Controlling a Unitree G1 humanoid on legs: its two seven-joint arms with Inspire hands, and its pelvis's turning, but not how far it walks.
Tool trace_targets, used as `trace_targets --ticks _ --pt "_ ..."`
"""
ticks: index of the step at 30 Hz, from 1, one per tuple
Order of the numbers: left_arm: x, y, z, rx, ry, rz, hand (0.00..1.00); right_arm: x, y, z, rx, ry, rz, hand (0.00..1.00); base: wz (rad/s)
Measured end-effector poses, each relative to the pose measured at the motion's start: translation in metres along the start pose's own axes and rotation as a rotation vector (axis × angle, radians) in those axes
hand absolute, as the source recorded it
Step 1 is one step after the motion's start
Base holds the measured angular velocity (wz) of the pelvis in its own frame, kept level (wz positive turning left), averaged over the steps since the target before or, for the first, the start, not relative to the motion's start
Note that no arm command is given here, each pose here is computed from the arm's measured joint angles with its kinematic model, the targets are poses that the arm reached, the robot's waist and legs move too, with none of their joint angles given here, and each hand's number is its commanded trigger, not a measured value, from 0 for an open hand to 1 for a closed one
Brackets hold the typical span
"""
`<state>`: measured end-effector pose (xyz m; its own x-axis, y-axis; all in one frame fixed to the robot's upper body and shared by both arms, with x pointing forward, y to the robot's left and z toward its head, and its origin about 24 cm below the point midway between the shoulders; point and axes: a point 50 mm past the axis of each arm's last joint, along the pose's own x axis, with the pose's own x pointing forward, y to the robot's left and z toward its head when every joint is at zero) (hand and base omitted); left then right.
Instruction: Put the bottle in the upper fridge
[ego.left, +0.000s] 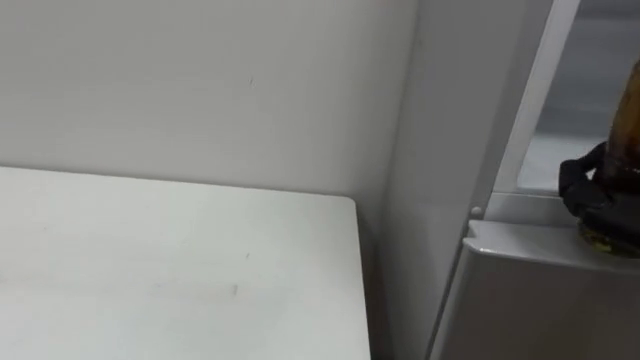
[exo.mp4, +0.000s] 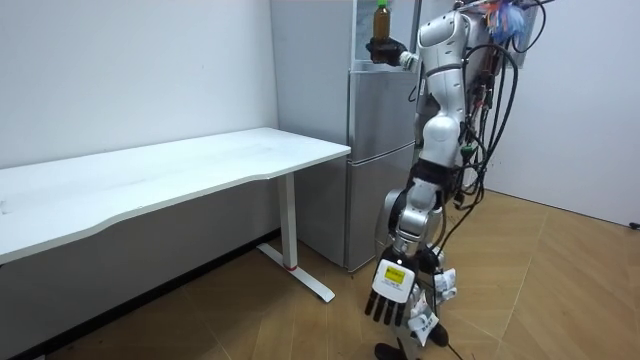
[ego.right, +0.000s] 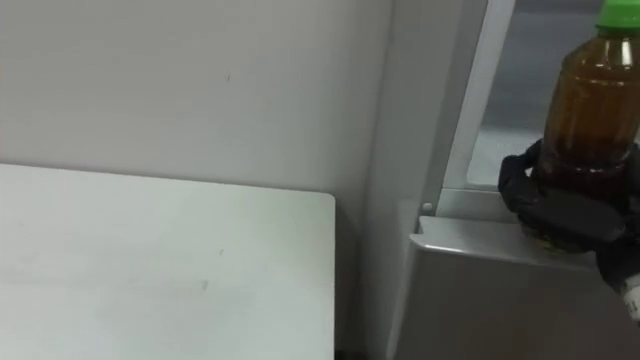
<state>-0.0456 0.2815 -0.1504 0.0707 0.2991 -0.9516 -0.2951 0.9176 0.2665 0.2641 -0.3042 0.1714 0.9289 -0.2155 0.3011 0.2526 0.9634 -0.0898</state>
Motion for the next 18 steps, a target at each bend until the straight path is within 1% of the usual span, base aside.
trace_targets --ticks 5,8,12,14,18 --pt "0.0 0.001 0.001 0.0 -0.009 0.001 0.0 0.006 -0.005 -0.004 0.002 0.027 -0.019 1.0 0.0" --pt "-0.001 0.002 -0.002 0.002 -0.002 0.004 0.0 0.019 -0.002 -0.002 0.01 0.031 -0.029 1.0 0.01" --pt "-0.002 0.005 -0.004 0.004 0.005 0.012 0.0 0.04 -0.008 0.001 -0.036 0.066 -0.034 1.0 0.11" --pt "-0.002 0.006 -0.006 0.003 0.008 0.014 0.0 0.044 -0.012 0.006 -0.041 0.062 -0.036 1.0 0.08" --pt "-0.004 0.009 -0.011 0.001 0.033 0.02 0.0 0.058 -0.016 0.012 -0.003 0.06 -0.085 1.0 0.1"
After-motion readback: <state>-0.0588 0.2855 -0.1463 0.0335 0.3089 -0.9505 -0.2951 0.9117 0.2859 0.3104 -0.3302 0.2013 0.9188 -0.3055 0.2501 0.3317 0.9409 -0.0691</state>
